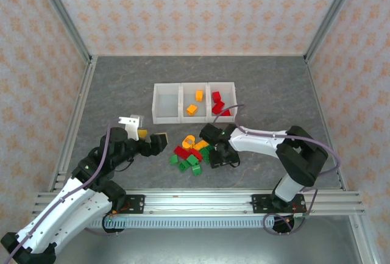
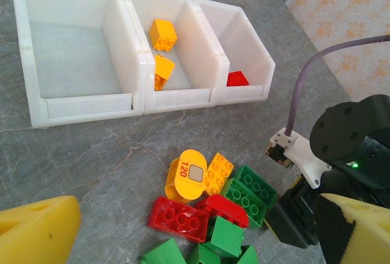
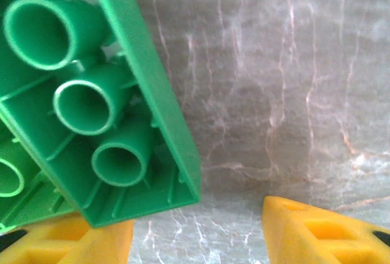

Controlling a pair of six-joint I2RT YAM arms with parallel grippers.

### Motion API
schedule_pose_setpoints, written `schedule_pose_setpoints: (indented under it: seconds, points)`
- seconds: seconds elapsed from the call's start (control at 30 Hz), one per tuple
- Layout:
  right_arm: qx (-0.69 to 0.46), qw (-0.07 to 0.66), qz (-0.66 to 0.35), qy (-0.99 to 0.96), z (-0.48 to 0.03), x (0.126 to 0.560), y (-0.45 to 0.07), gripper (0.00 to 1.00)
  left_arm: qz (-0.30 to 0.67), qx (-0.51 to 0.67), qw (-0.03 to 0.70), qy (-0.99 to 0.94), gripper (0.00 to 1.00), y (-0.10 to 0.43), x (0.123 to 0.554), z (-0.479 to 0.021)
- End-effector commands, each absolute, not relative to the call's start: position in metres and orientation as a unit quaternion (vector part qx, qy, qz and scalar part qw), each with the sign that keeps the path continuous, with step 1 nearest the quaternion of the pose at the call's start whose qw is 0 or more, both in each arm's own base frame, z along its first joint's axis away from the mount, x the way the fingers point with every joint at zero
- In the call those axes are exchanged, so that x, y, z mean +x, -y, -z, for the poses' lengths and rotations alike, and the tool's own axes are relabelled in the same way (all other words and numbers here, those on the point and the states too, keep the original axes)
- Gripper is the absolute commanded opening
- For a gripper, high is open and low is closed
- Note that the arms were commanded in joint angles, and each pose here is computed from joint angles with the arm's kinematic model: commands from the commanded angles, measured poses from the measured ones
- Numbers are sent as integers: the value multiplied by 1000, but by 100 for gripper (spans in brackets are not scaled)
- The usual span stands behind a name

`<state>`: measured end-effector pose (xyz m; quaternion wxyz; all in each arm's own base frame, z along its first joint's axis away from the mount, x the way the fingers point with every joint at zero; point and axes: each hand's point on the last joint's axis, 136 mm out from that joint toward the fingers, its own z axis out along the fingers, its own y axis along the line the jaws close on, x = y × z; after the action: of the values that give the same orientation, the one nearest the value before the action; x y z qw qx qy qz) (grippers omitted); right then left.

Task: Sort the legos into containers by color
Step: Move the lego to the center of the table, then pick up the lego from the center of the table.

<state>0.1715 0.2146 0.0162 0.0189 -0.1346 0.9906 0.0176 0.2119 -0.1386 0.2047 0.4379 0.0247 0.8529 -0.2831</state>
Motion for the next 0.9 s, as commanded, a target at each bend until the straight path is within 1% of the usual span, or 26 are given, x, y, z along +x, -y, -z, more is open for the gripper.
schedule_pose_setpoints:
  seconds: [0.0, 0.33, 0.73, 0.87]
  points:
    - [-135, 140, -62, -979, -35, 230, -258, 57, 289, 23, 453, -843, 99, 139, 213, -213]
    - [-129, 166, -51, -976, -45, 253, -258, 57, 290, 24, 452, -843, 99, 139, 212, -214]
    - [-115, 166, -36, -979, -33, 268, -259, 56, 289, 24, 453, -843, 99, 139, 212, -214]
    - [-113, 163, -20, -980, -25, 269, -254, 54, 290, 24, 452, -843, 99, 139, 212, -214]
